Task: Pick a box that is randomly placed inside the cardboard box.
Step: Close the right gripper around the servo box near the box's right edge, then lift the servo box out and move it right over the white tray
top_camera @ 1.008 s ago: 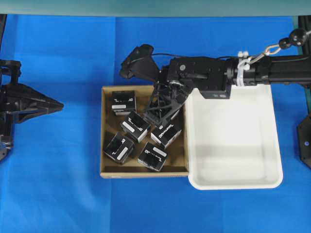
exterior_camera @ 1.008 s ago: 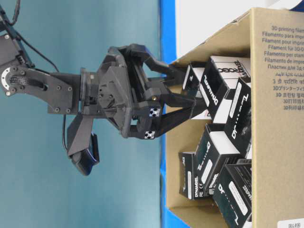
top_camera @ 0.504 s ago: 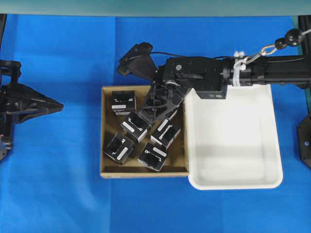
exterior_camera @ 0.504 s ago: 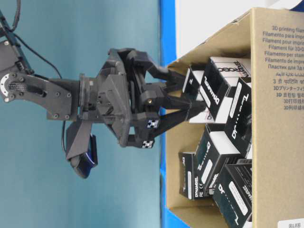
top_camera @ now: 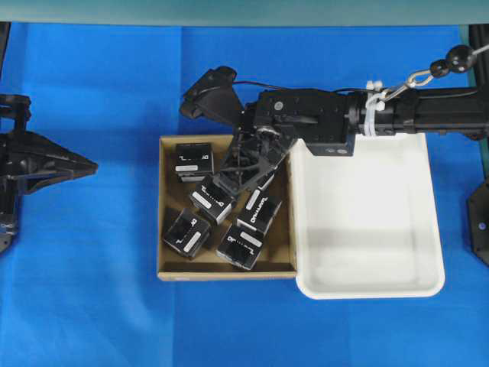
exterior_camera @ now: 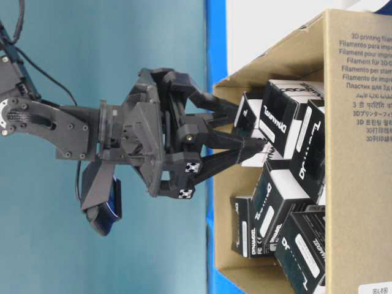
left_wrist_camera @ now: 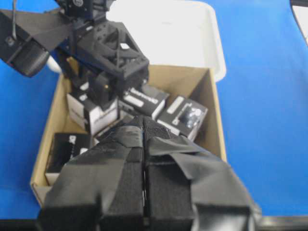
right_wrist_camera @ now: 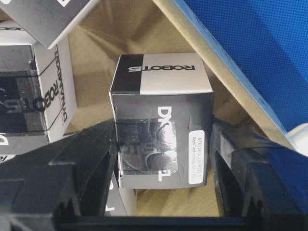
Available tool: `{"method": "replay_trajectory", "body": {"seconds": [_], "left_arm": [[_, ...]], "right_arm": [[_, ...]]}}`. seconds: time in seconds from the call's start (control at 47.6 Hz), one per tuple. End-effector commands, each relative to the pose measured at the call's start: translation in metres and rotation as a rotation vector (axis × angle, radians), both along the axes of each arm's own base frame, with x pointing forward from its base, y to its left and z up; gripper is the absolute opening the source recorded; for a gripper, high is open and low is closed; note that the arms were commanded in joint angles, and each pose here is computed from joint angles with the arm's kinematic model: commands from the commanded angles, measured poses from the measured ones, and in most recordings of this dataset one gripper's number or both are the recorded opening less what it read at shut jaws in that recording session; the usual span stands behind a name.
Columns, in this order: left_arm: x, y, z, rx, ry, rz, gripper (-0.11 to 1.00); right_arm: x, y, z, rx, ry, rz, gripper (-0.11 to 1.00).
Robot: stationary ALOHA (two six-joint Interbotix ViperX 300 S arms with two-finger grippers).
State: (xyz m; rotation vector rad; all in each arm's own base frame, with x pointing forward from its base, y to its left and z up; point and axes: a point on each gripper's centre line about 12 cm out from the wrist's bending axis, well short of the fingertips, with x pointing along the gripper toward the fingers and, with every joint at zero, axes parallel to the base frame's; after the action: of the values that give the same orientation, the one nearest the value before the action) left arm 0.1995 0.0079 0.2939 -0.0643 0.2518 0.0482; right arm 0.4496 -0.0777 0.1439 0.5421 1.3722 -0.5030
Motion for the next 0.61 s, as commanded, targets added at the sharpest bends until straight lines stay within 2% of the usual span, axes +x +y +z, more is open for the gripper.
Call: {"method": "replay_trajectory", "body": {"seconds": [0.0, 0.21, 0.378, 0.588], "left_arm": [[0.001, 0.001, 0.005, 0.002, -0.015, 0.003, -0.07], [0.001, 0.0, 0.005, 0.002, -0.014, 0.001, -0.07], [0.001, 0.001, 0.007, -0.001, -0.02, 0.004, -0.07], [0.0, 0.0, 0.007, -0.001, -0.023, 0.002, -0.07]], "right_arm": [[0.004, -0.002, 0.025, -0.007, -0.047, -0.001, 0.61], [0.001, -0.012, 0.092, -0.032, -0.147, -0.003, 0.61], [-0.023, -0.016, 0.141, -0.052, -0.195, 0.013, 0.61], [-0.059, -0.023, 0.166, -0.05, -0.162, -0.011, 0.61]]}}
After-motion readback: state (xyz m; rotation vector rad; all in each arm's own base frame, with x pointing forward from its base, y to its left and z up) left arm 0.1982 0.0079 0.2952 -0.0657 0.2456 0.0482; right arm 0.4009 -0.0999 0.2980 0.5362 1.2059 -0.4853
